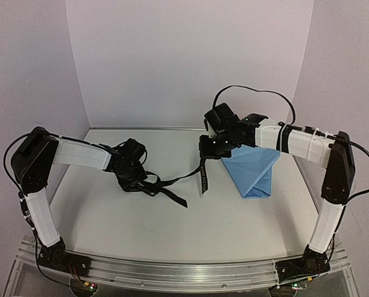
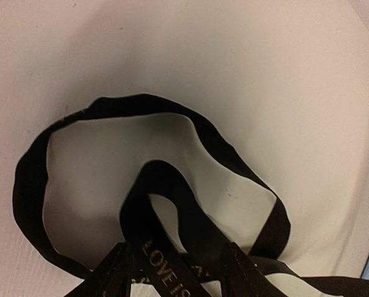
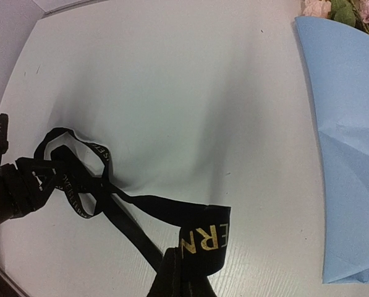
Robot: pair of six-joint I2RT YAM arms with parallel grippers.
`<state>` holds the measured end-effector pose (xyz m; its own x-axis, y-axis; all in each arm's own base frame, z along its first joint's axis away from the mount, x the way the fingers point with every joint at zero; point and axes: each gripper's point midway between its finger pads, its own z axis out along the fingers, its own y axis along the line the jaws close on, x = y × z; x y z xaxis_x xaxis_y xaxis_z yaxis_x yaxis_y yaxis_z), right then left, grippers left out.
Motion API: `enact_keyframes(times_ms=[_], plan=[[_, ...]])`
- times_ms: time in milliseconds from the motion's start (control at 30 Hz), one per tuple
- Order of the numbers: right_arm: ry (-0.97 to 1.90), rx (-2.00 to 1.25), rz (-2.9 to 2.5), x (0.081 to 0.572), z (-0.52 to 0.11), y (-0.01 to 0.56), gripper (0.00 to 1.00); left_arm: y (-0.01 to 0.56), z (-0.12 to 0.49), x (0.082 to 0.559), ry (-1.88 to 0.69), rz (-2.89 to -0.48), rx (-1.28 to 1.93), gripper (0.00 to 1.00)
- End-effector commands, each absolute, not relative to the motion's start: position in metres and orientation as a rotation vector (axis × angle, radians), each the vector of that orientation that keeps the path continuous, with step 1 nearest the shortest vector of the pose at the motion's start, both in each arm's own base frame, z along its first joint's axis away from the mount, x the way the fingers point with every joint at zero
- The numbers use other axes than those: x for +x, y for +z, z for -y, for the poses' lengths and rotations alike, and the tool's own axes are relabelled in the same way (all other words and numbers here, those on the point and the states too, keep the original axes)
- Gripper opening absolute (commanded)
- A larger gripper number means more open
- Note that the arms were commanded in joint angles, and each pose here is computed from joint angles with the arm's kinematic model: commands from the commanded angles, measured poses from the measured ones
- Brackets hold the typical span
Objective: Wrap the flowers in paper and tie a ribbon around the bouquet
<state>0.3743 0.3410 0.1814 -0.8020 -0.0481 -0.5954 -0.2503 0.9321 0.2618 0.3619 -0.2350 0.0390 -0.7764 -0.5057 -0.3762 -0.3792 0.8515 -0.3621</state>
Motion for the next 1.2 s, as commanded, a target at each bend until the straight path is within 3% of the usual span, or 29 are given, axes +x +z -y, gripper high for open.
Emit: enact_keyframes(times_ms=[0,400,833,1167], plan=[[0.442,-0.205,-2.464,0.381,-0.338,0.180,0.00,0.041,0.220,0.389,-0.291,-2.507,-0.696,0.49],[0.466,-0.180,-2.473,0.382,-0.338,0.174,0.00,0.041,0.232,0.411,-0.359,-2.542,-0.651,0.37],[0.469,-0.165,-2.488,0.383,-0.340,0.166,0.00,0.049,0.241,0.373,-0.432,-2.601,-0.657,0.39],[0.469,-0.160,-2.491,0.382,-0.340,0.164,0.00,0.067,0.244,0.383,-0.437,-2.566,-0.626,0.40]])
